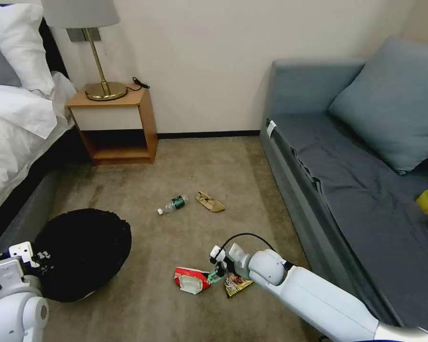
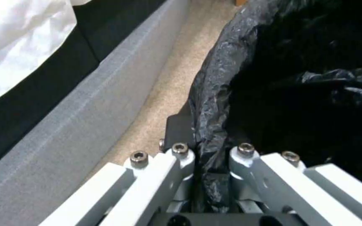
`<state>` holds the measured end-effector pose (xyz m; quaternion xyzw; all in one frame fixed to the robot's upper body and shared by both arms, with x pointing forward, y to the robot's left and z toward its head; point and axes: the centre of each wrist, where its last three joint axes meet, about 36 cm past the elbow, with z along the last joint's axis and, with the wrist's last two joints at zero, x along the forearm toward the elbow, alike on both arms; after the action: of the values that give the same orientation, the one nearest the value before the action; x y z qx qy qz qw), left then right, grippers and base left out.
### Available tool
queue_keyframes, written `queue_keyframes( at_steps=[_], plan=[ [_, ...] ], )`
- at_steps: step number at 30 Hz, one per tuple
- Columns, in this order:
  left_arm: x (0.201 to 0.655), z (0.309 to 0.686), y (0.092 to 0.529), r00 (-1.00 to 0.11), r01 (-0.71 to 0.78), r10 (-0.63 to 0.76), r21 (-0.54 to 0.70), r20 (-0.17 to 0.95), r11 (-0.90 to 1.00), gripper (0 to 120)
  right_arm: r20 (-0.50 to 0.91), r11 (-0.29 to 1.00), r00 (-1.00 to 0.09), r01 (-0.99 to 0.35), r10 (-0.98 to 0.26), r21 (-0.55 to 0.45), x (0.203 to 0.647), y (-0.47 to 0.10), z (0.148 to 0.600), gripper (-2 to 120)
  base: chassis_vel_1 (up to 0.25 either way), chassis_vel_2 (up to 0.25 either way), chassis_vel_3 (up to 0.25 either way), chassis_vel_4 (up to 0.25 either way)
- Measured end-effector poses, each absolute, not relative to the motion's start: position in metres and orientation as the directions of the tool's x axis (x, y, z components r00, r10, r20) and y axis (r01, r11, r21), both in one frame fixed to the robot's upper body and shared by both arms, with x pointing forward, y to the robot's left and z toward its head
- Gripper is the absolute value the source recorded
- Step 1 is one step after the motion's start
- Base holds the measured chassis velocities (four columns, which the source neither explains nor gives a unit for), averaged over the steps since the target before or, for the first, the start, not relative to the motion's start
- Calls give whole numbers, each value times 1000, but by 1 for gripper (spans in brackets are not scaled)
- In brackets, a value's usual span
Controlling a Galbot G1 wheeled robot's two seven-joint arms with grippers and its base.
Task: Pick up the trash bin, then pick up the garbage on the floor and place it into the trash bin.
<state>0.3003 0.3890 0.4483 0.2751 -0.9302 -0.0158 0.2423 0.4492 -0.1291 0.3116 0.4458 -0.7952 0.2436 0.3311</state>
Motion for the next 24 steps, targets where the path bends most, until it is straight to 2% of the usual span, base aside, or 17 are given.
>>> queue_keyframes(
  at_steps=[8, 13, 24],
  plan=[
    [295, 446, 388, -722, -521, -532, 159, 444, 839, 5, 759, 413, -321, -907, -567, -75, 434, -102, 286, 100, 0, 0, 0, 0],
    [294, 443, 394, -716, -521, -536, 168, 446, 837, 4, 744, 384, -300, -921, -597, -63, 432, -61, 273, 100, 0, 0, 0, 0],
    [297, 442, 396, -724, -510, -526, 167, 447, 844, 4, 782, 400, -309, -913, -542, -84, 431, -67, 243, 100, 0, 0, 0, 0]
  ],
)
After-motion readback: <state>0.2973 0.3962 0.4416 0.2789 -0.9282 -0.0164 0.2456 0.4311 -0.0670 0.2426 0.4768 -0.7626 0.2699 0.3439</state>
